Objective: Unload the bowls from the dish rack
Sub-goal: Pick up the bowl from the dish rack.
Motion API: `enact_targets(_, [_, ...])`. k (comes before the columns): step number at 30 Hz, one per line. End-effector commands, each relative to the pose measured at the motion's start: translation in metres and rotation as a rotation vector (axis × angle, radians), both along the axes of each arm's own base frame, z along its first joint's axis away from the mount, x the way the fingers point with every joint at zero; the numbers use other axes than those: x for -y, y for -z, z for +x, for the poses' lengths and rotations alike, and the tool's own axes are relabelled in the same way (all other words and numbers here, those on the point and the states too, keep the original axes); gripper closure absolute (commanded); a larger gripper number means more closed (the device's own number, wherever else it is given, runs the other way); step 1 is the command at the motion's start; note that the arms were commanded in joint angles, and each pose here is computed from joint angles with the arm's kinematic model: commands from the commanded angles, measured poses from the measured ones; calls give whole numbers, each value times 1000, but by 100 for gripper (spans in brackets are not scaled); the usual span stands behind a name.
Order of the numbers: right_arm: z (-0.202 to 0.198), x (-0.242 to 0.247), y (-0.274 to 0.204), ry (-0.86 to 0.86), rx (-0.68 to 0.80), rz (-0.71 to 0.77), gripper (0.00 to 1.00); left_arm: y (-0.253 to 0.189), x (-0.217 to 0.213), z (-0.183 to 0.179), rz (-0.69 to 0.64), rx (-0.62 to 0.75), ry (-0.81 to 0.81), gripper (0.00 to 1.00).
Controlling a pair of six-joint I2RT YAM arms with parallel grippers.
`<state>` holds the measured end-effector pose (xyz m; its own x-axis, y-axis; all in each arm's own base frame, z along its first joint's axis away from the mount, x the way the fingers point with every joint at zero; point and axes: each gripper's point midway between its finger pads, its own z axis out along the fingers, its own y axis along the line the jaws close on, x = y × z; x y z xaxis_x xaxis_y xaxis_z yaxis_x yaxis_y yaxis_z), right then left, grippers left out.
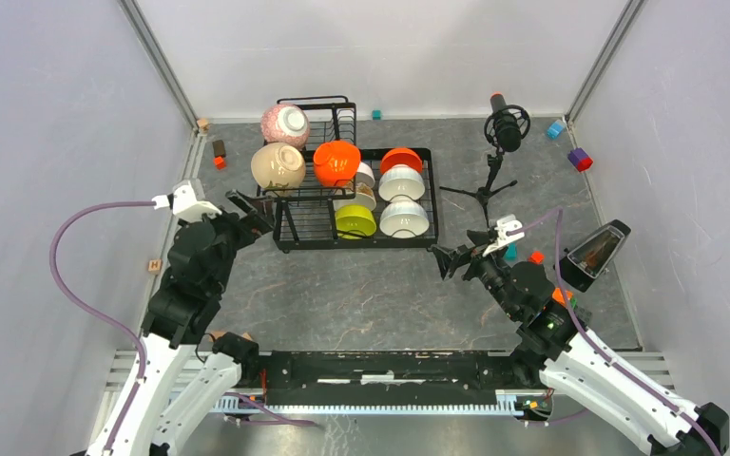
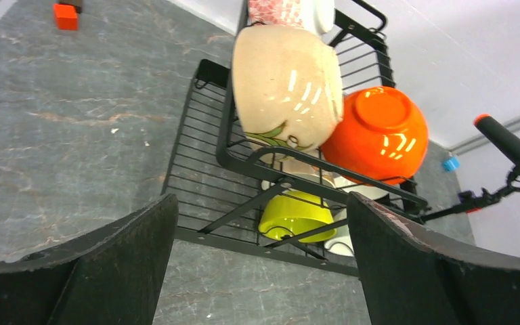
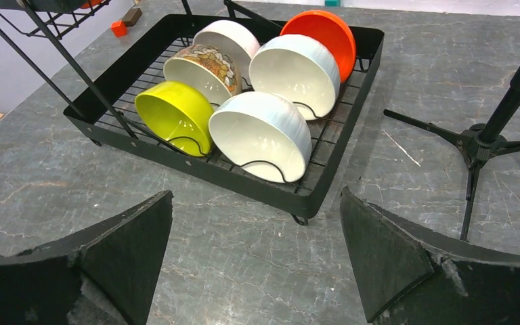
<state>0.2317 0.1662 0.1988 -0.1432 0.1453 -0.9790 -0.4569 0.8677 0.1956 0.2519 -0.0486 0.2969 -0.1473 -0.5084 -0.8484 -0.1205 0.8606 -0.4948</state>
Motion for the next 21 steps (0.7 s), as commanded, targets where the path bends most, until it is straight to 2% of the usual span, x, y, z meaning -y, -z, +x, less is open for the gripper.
enact_targets(1, [3, 3, -11, 25, 34, 46, 2, -23, 13, -5, 13, 128, 101, 0])
enact_targets(10, [1, 7, -17, 34, 82, 78, 2, -36, 22, -21, 78, 246, 207, 0])
enact_targets(15, [-8, -1, -29, -51, 145, 41, 2, -35, 19, -23, 105, 262, 205, 0])
enact_targets(21, [-6, -16, -32, -113, 119, -13, 2, -52, 0, -23, 156, 231, 112, 0])
